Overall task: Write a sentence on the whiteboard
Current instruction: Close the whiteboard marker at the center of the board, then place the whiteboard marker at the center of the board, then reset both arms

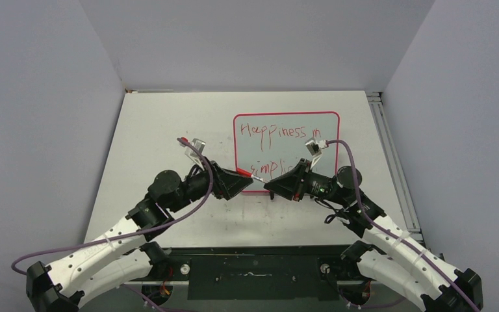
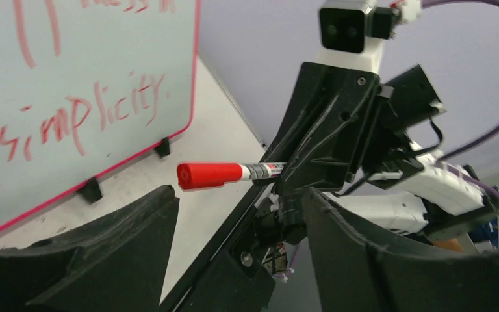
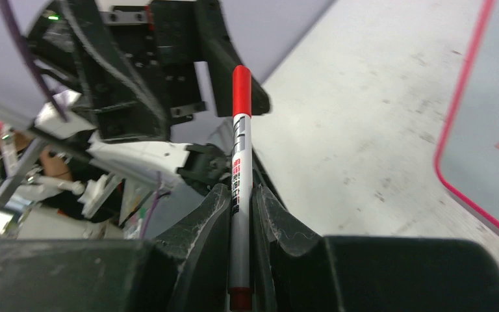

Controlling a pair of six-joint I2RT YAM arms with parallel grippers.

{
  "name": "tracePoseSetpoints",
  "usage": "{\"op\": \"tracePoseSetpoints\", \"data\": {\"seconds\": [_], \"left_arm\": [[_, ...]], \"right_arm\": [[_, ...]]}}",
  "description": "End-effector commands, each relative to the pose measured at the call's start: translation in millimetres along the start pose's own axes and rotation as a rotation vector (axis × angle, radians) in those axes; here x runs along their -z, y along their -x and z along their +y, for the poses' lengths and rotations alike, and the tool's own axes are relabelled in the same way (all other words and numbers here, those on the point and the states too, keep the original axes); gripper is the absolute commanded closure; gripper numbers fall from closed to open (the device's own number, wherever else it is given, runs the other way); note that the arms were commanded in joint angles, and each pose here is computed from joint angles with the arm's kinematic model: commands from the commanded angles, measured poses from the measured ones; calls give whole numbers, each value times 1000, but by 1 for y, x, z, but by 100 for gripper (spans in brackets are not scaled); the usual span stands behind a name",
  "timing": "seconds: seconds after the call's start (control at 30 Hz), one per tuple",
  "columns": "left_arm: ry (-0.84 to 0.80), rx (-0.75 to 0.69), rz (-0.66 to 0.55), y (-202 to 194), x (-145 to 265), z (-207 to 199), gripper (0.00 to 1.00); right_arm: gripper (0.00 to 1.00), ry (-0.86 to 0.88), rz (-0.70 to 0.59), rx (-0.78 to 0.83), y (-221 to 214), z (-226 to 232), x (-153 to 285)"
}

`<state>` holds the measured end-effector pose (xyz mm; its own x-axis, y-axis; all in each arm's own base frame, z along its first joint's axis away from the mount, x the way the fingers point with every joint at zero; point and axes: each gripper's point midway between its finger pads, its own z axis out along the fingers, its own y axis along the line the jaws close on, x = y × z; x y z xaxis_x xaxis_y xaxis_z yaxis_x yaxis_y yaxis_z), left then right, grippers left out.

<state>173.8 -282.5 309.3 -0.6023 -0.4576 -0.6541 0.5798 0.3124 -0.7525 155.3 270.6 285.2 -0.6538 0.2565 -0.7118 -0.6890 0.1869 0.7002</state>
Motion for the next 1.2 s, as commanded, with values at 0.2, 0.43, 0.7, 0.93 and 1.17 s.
{"op": "tracePoseSetpoints", "data": {"seconds": [0.2,0.43,0.7,0.93,1.17], "left_arm": [[360,-244,84,74,41,66,6],[553,-319,-16,117,66,129,4],[717,-397,-30,113,84,180,4],[767,-422,-54,117,93,184,4],[834,-432,-110,125,108,184,4]], "right_arm": [[93,-397,156,34,-47,-90,13],[92,-439,378,24,-114,-121,7],[90,-541,471,25,-146,-151,13],[50,-676,440,32,-141,-171,25],[8,-773,330,123,-101,-166,36]]}}
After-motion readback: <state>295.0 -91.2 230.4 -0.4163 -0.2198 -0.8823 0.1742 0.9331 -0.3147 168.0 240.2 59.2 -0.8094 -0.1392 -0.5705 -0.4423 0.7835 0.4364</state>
